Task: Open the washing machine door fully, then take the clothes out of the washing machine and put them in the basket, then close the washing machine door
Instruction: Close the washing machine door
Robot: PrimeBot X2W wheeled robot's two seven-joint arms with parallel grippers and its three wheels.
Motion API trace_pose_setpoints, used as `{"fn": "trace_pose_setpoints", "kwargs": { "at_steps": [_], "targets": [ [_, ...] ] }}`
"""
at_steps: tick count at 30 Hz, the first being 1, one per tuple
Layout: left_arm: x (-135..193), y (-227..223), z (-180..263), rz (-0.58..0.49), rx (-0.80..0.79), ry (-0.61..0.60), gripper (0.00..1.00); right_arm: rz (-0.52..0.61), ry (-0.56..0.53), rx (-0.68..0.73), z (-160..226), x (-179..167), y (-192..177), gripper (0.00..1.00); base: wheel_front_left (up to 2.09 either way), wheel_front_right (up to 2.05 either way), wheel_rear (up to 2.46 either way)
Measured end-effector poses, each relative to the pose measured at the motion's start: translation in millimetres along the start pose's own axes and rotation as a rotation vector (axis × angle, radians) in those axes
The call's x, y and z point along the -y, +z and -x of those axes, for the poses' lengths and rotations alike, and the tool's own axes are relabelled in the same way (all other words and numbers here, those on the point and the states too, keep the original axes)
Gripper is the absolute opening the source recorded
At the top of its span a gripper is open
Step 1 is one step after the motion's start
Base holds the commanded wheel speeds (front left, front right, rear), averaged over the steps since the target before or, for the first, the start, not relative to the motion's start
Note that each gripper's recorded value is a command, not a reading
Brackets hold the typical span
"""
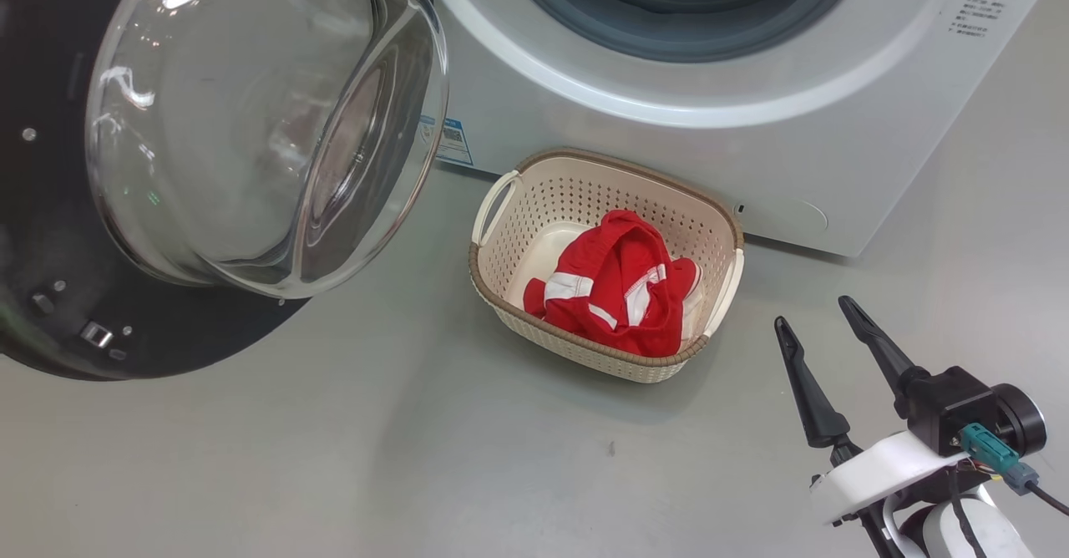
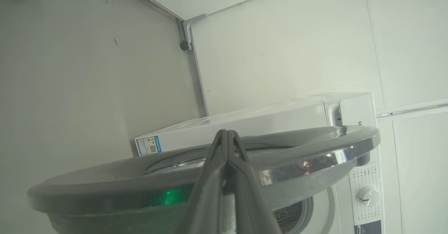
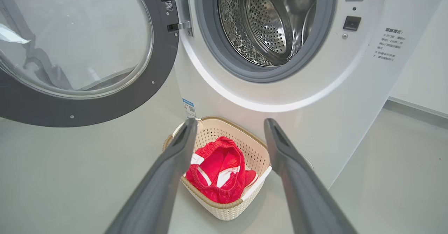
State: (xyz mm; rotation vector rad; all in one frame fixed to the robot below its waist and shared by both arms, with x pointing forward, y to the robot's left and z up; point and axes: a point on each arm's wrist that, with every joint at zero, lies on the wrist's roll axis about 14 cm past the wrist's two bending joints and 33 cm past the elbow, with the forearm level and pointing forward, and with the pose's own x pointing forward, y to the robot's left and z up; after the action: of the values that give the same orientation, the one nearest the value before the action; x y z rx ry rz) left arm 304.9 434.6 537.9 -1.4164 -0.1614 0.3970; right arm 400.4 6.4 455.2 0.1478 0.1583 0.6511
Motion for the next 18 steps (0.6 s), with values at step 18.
{"fn": "trace_pose_setpoints", "kwargs": {
  "at_steps": [18],
  "targets": [
    [13,-42,7,0.039,-0.241,-0.114,0.00,-0.013,-0.002,0.011,2,-4,4,1.00,0.00,0.00,0.00]
  ]
}}
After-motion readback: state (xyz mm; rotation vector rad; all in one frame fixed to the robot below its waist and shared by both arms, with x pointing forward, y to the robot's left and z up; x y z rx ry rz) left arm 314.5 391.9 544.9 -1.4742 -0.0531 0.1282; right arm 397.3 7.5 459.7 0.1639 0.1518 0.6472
